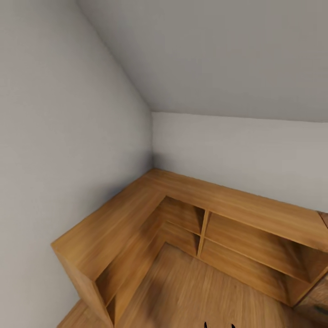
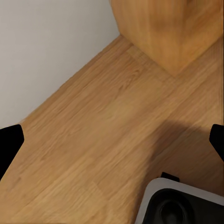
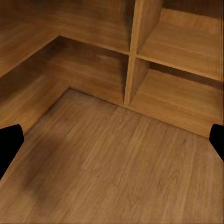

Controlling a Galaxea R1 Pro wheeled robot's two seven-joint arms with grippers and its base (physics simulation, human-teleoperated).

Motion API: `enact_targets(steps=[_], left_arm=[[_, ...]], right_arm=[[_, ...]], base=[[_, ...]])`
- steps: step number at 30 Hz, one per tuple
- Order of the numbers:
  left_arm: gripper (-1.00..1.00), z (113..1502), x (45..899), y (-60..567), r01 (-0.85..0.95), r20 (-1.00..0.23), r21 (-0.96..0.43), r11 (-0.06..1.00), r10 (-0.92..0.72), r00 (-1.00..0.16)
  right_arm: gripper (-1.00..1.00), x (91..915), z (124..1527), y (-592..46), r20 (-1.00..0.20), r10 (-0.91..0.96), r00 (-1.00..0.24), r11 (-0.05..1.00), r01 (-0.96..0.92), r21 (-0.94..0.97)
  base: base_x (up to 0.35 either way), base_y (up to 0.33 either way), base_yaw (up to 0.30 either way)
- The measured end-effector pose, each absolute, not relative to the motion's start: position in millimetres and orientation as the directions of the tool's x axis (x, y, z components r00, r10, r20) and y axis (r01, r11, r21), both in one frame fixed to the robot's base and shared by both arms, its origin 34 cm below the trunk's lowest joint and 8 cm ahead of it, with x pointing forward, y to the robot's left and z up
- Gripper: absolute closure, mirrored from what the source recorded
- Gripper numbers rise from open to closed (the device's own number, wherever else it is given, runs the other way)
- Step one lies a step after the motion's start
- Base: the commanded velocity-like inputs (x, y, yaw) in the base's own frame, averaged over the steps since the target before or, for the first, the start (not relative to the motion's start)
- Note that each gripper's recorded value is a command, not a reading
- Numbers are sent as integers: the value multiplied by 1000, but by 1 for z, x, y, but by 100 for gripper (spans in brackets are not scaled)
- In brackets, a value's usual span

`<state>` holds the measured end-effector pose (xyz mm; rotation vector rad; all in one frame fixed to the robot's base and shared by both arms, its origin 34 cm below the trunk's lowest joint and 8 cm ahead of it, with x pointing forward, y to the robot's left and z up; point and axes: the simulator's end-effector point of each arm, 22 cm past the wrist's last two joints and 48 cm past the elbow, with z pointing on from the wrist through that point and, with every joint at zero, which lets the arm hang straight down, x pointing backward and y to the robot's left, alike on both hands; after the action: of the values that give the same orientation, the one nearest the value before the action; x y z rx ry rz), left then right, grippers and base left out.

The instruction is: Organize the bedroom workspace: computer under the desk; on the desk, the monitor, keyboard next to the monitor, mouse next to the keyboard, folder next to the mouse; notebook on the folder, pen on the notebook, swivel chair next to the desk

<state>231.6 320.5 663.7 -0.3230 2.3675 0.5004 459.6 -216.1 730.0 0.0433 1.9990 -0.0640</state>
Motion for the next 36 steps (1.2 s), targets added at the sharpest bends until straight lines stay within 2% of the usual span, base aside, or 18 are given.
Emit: enact_targets(steps=[13, 31, 36], left_arm=[[-100, 660, 228, 320, -349, -652, 273, 896, -94, -752], [-100, 659, 227, 320, -348, -649, 275, 896, -94, -755], [-100, 660, 227, 320, -348, -649, 275, 896, -94, -755]], right_arm=[[-100, 460, 730, -216, -910, 1, -415, 998, 58, -26], [-100, 460, 730, -216, -910, 0, -415, 998, 57, -26], [-100, 460, 731, -216, -911, 1, -412, 998, 57, -25]], base=[[276, 0, -300], [19, 0, -300], [180, 144, -300]])
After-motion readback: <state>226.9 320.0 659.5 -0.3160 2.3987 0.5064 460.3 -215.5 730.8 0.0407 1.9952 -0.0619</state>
